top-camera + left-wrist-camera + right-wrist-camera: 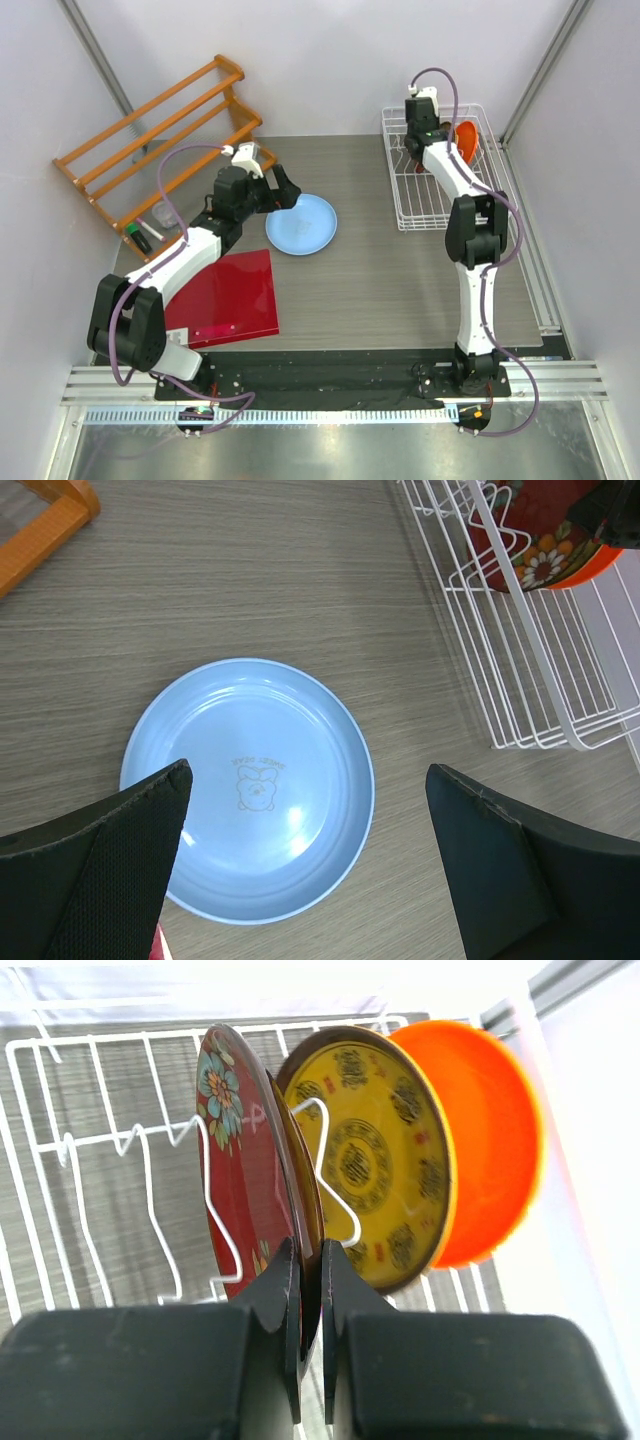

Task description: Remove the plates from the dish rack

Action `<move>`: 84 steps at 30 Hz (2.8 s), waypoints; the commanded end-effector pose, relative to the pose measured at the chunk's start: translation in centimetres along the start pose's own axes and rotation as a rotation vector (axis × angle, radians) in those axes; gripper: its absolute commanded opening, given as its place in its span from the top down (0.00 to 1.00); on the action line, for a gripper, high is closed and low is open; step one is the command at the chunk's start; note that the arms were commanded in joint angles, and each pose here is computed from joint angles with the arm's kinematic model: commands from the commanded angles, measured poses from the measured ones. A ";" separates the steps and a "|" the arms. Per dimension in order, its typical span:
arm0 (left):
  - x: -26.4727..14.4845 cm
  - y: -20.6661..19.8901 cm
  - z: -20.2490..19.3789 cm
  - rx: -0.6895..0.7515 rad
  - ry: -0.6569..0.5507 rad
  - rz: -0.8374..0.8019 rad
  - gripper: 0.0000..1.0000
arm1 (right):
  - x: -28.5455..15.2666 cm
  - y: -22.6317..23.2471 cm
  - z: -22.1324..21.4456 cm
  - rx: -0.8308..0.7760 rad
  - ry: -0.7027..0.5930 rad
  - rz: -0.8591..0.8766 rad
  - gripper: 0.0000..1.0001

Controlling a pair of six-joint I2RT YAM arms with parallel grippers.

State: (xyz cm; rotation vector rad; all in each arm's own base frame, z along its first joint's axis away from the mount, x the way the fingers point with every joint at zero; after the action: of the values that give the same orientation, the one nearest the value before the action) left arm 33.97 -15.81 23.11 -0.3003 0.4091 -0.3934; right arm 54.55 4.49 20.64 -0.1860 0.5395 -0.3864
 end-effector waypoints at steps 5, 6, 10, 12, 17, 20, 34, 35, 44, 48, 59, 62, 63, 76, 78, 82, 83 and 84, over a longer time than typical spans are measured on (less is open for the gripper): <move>-0.5 -0.5 1.5 0.026 -0.046 -0.001 0.01 | -7.7 -4.3 7.5 0.107 -0.258 -0.177 0.99; -0.5 -0.5 1.5 0.026 -0.044 -0.001 0.01 | -8.2 -4.4 7.7 0.122 -0.266 -0.182 0.99; -0.6 -0.7 1.7 0.018 -0.048 -0.017 0.01 | -10.4 -5.1 8.4 0.160 -0.288 -0.149 0.99; -0.6 -0.9 1.9 0.015 -0.060 -0.030 0.01 | -11.9 -5.8 8.8 0.183 -0.297 -0.128 0.99; -0.3 -1.3 1.6 -0.011 -0.060 -0.075 0.01 | -15.3 -5.6 8.6 0.231 -0.273 0.042 0.99; 0.1 -1.5 1.3 -0.024 -0.064 -0.117 0.01 | -17.5 -4.8 7.6 0.278 -0.239 0.206 0.99; 3.3 -2.1 -1.3 -0.166 -0.027 -0.288 0.01 | -23.5 1.8 0.3 0.546 -0.003 1.030 0.99; 3.7 -2.0 -1.8 -0.176 -0.016 -0.291 0.01 | -23.6 2.1 0.1 0.555 0.004 1.055 0.99; 4.9 -1.7 -3.2 -0.246 -0.025 -0.316 0.00 | -24.8 4.5 -1.6 0.632 0.063 1.233 0.99; 5.2 -1.5 -3.5 -0.255 -0.031 -0.318 0.11 | -24.7 5.2 -2.4 0.638 0.090 1.257 0.99; 5.0 -1.3 -3.2 -0.242 -0.035 -0.276 0.97 | -24.4 5.6 -3.0 0.639 0.113 1.264 0.99; 5.1 -1.4 -3.4 -0.238 -0.027 -0.291 1.00 | -24.4 5.8 -3.0 0.637 0.123 1.279 0.99; 5.1 -1.5 -3.4 -0.236 -0.024 -0.300 1.00 | -24.4 6.0 -3.0 0.633 0.129 1.285 0.99; 4.0 -0.6 -3.0 -0.163 -0.043 -0.184 1.00 | -23.3 7.0 -3.5 0.632 0.169 1.286 0.60; 3.6 -0.5 -2.9 -0.154 -0.041 -0.163 1.00 | -23.0 7.2 -3.6 0.628 0.175 1.277 0.59; 3.2 0.1 -2.6 -0.135 -0.046 -0.099 1.00 | -22.5 7.4 -3.8 0.626 0.182 1.252 0.51; 3.1 0.2 -2.5 -0.119 -0.049 -0.087 1.00 | -22.4 7.3 -3.8 0.618 0.175 1.242 0.50; 3.0 0.1 -2.3 -0.115 -0.047 -0.083 1.00 | -22.4 7.4 -3.9 0.616 0.176 1.236 0.50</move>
State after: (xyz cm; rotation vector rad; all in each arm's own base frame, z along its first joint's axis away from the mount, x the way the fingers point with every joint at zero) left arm 35.57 -18.84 20.08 -0.5500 0.3850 -0.5406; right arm 36.23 19.12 21.35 0.7739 0.7347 0.5471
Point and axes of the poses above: each gripper's point midway between its finger pads, its own x axis out along the fingers, its own y axis along the line the jaws close on, z = x × y, the point moved 9 cm from there along -x, back along the fingers, and after that the axes turned 5 degrees about x, right-handed, at the moved point
